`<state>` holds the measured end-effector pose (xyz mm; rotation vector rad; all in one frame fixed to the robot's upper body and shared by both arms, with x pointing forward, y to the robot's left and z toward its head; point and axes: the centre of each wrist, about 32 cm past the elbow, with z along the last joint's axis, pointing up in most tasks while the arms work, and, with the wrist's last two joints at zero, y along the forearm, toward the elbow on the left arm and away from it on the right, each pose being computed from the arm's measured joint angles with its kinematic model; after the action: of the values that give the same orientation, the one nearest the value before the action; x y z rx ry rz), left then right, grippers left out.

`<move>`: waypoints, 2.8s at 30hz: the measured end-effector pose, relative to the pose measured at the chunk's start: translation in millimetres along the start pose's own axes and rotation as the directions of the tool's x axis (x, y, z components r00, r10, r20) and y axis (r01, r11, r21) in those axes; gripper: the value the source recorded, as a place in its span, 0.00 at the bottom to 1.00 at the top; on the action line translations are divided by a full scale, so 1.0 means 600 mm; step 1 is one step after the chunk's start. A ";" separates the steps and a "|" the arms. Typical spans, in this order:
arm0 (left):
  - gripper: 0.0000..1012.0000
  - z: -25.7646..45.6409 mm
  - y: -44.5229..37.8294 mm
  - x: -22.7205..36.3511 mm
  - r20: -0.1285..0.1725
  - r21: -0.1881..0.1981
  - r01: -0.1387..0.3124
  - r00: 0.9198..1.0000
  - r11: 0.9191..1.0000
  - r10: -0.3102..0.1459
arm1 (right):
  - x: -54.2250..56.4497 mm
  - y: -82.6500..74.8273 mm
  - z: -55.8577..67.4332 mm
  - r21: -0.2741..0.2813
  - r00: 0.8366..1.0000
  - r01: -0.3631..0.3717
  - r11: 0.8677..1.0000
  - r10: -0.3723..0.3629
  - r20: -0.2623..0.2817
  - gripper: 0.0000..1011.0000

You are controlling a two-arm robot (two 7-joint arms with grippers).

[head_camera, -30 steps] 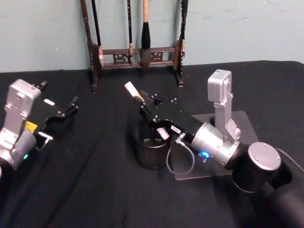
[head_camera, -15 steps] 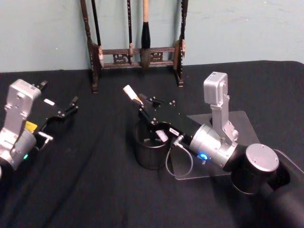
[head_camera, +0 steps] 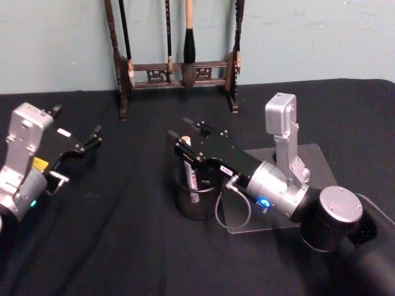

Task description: Pick up the water-based marker from the table and place it into the pen holder.

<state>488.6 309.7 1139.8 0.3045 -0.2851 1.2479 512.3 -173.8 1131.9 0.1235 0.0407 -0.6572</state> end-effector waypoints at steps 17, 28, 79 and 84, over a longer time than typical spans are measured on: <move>0.99 0.000 0.000 0.0000 0.000 0.000 0.000 1.000 1.000 0.000 | 0.000 0.000 0.000 0.001 1.000 -0.001 1.000 0.001 -0.001 0.96; 0.99 0.000 0.000 0.0000 0.000 0.000 0.000 1.000 1.000 0.000 | 0.003 -0.014 0.027 0.054 1.000 0.013 0.998 -0.014 0.010 0.99; 0.99 0.000 0.000 0.0000 0.000 0.000 0.000 1.000 1.000 0.000 | 0.035 -0.139 0.081 -0.505 0.880 0.454 0.734 -0.459 0.123 0.99; 0.99 0.000 0.000 0.0000 0.000 0.000 0.000 1.000 1.000 0.000 | 0.041 -0.146 0.077 -0.516 0.871 0.468 0.717 -0.472 0.135 0.99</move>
<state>488.6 309.7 1139.8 0.3045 -0.2850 1.2479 478.0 -263.0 1166.9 -0.4488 0.2708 -1.1386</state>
